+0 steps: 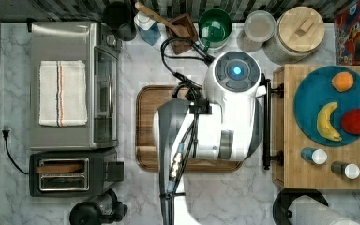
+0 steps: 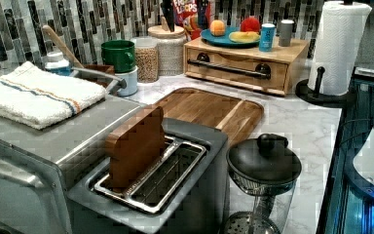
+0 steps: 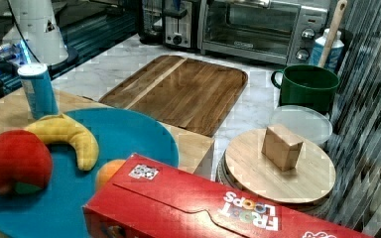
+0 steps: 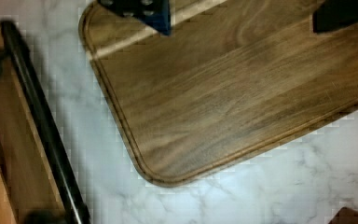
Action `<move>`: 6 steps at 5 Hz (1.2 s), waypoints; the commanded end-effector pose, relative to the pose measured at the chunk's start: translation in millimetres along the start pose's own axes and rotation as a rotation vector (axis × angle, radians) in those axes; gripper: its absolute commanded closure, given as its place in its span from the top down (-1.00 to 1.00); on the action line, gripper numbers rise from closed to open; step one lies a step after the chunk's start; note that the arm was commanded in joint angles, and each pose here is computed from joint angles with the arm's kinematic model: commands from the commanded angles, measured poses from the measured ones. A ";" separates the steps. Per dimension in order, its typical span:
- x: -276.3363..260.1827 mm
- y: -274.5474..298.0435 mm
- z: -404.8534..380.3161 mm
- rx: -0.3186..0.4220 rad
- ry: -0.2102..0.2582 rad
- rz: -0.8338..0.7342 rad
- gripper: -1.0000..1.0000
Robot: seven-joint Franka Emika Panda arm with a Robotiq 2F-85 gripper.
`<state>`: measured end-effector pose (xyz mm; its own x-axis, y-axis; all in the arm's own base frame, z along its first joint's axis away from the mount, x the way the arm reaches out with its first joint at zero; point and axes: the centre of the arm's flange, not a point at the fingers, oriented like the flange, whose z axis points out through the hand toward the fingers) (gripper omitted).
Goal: Open the drawer.
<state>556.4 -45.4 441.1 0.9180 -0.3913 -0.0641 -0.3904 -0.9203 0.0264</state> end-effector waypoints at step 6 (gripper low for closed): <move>47.1 126.1 80.4 -0.072 0.083 -0.324 1.00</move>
<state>528.1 -195.2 364.3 0.9769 -0.2133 -0.0090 -0.2116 -0.9732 0.0899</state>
